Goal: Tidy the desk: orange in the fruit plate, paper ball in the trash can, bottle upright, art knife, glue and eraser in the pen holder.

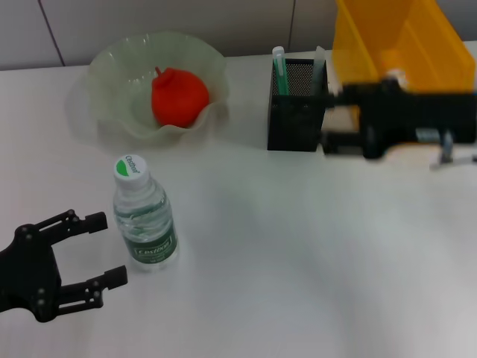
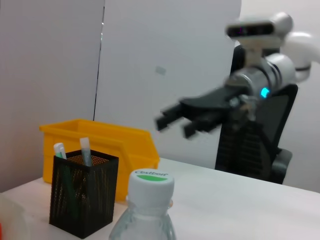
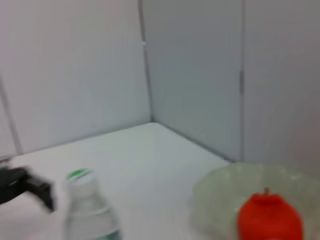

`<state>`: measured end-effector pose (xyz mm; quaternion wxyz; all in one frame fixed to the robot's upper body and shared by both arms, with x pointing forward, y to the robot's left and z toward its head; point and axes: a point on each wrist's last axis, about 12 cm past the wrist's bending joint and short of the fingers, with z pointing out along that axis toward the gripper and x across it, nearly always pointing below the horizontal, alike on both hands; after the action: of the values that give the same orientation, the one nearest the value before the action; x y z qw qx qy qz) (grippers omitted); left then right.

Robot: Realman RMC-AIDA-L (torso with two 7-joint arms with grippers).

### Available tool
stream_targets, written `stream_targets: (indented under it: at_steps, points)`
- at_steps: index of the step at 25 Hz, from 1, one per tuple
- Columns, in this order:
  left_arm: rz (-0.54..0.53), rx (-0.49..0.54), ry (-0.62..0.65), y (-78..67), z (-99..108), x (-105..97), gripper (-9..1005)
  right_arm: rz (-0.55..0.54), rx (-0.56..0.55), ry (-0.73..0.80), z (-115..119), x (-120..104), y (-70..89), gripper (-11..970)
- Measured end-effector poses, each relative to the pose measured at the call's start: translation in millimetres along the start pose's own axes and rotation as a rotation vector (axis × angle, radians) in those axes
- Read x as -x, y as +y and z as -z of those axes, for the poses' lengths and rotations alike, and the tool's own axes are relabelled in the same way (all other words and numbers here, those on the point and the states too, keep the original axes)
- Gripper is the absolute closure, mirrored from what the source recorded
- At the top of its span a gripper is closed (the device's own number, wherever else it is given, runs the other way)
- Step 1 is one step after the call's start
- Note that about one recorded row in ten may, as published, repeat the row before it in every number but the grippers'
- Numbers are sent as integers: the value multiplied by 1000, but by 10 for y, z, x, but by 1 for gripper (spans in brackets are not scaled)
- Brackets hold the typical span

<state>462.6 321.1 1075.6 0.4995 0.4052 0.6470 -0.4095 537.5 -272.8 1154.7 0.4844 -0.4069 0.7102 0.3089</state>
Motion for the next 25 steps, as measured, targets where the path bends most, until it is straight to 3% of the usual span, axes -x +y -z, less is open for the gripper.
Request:
stream_targets:
  at_steps: [1, 2, 3, 7, 10, 17, 25]
  points:
    - [0, 0, 0, 0, 0, 0, 153, 0, 0, 0, 0, 0, 0, 337]
    - [0, 0, 0, 0, 0, 0, 153, -4, 27, -29, 94, -187, 99, 337]
    - [2, -4, 2, -1, 8, 2, 153, -4, 27, -29, 94, -187, 99, 337]
    - [20, -17, 22, -23, -4, -33, 153, -52, 88, -98, 300, -582, 255, 337]
    - [24, -18, 37, -38, -26, -68, 152, -26, 131, -145, 383, -741, 357, 337]
    - [50, -23, 68, -72, -62, -137, 154, -29, 198, -52, 370, -951, 478, 337]
    - [73, -18, 79, -94, -72, -198, 156, -12, 227, -54, 393, -1015, 555, 337]
